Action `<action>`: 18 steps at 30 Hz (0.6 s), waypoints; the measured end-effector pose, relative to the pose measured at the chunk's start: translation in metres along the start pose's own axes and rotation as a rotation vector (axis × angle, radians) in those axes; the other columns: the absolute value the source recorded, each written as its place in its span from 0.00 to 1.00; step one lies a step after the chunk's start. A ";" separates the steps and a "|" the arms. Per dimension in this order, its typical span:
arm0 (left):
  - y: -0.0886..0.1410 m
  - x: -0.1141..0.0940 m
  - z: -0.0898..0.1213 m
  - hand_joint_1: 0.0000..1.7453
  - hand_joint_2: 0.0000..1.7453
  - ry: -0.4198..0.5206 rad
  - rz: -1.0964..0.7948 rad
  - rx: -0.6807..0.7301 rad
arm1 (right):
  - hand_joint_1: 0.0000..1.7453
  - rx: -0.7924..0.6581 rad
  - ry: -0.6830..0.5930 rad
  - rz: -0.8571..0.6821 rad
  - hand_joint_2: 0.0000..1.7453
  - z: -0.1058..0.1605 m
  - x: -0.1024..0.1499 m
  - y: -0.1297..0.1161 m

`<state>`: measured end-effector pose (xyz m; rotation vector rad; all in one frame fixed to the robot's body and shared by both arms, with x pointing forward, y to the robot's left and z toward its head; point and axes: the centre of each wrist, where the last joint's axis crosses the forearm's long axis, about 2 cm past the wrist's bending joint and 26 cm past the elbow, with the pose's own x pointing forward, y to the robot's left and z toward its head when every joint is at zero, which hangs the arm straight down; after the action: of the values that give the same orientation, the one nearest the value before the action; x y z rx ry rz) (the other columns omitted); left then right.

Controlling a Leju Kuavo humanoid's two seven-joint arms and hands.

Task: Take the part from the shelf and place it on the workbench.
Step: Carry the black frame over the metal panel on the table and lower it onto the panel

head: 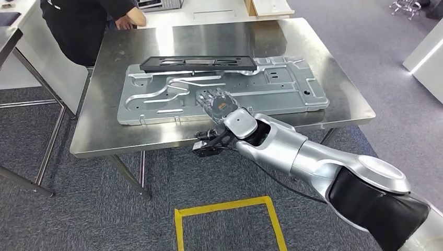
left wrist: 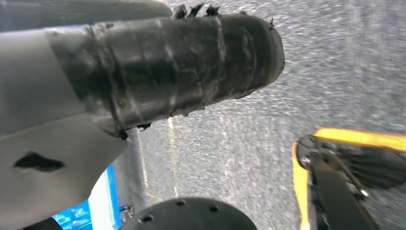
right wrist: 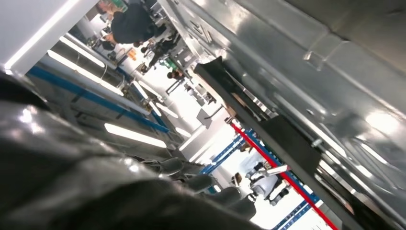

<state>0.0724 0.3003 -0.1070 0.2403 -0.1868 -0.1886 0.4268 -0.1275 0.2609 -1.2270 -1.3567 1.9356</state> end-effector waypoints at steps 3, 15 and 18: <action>0.000 0.001 0.000 0.00 0.00 -0.006 -0.004 -0.001 | 0.00 0.005 0.000 -0.001 0.00 0.001 0.000 0.002; -0.001 -0.002 0.000 0.00 0.00 0.013 -0.010 -0.014 | 0.00 0.004 -0.002 -0.003 0.00 0.001 0.002 0.005; -0.002 -0.003 0.000 0.00 0.00 0.014 -0.010 -0.015 | 0.00 0.004 -0.003 -0.003 0.00 0.001 0.002 0.005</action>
<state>0.0695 0.2993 -0.1075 0.2275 -0.1703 -0.1978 0.4254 -0.1278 0.2559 -1.2202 -1.3553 1.9374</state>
